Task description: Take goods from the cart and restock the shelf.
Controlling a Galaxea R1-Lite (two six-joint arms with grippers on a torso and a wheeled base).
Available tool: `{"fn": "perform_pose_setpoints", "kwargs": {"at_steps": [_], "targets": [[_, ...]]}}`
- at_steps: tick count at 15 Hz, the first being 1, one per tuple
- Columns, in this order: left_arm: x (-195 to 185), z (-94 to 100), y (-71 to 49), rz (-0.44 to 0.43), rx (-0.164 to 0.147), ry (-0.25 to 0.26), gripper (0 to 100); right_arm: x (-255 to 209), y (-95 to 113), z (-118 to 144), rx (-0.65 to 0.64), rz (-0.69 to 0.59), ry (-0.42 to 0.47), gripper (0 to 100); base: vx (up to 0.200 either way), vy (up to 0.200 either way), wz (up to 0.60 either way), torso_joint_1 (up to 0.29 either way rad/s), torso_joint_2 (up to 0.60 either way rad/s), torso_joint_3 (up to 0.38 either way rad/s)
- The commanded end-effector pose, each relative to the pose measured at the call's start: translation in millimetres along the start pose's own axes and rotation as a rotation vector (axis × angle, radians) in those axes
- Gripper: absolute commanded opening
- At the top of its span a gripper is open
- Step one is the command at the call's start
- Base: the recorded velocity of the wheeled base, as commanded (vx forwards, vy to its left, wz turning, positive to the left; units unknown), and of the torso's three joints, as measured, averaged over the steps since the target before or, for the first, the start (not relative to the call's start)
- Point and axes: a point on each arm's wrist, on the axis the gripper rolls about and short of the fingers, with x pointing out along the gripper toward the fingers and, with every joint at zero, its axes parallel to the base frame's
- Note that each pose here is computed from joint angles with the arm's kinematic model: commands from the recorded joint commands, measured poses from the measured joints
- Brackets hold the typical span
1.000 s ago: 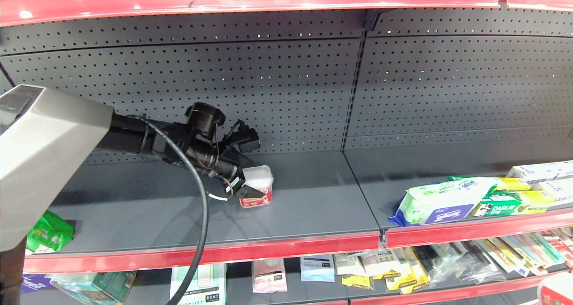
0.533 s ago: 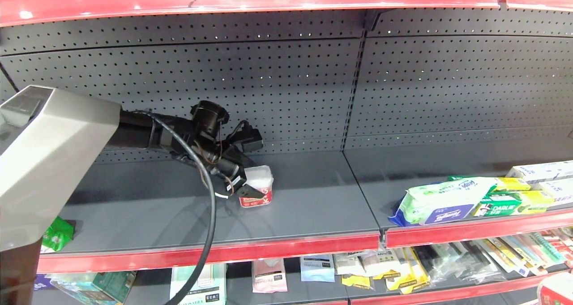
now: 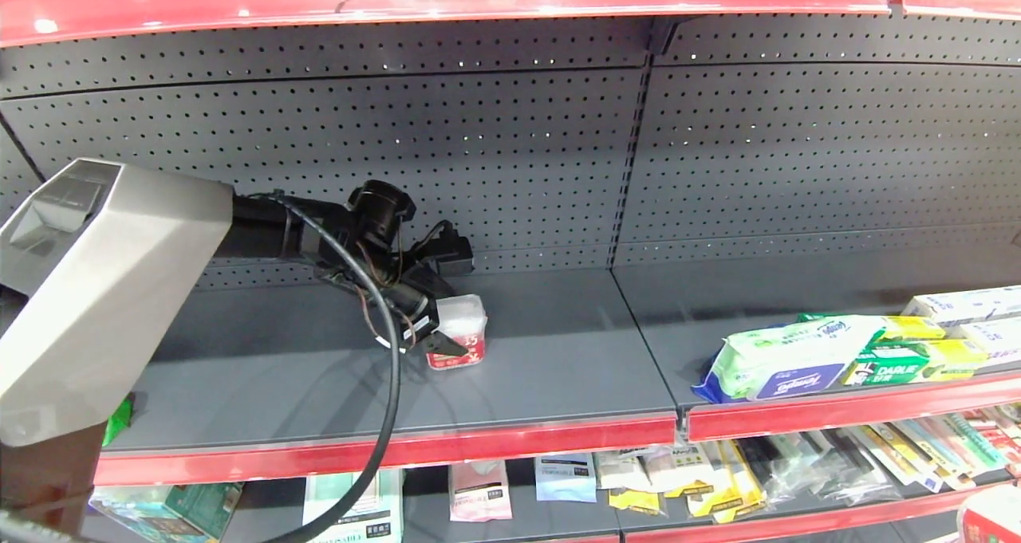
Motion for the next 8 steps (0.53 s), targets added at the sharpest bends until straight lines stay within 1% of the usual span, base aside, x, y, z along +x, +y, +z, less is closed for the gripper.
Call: {"fn": "perform_pose_setpoints", "kwargs": {"at_steps": [1, 3, 7, 8], "targets": [[3.7, -0.1, 2.9, -0.006, 0.002, 0.005, 100, 0.1, 0.0, 0.1, -0.002, 0.001, 0.001, 0, 0.0, 0.0, 0.0, 0.0, 0.0, 0.0], [7.0, -0.7, 3.5, -0.01, 0.002, 0.007, 100, 0.1, 0.0, 0.1, -0.013, 0.001, 0.001, 0, 0.0, 0.0, 0.0, 0.0, 0.0, 0.0], [9.2, -1.4, 4.5, -0.017, 0.03, 0.012, 100, 0.1, 0.0, 0.1, -0.014, 0.001, 0.001, 0, 0.0, 0.0, 0.0, 0.0, 0.0, 0.0], [8.9, -1.1, 4.4, -0.023, 0.029, 0.015, 100, 0.1, 0.0, 0.1, -0.016, 0.001, 0.001, 0, 0.0, 0.0, 0.0, 0.0, 0.0, 0.0]]}}
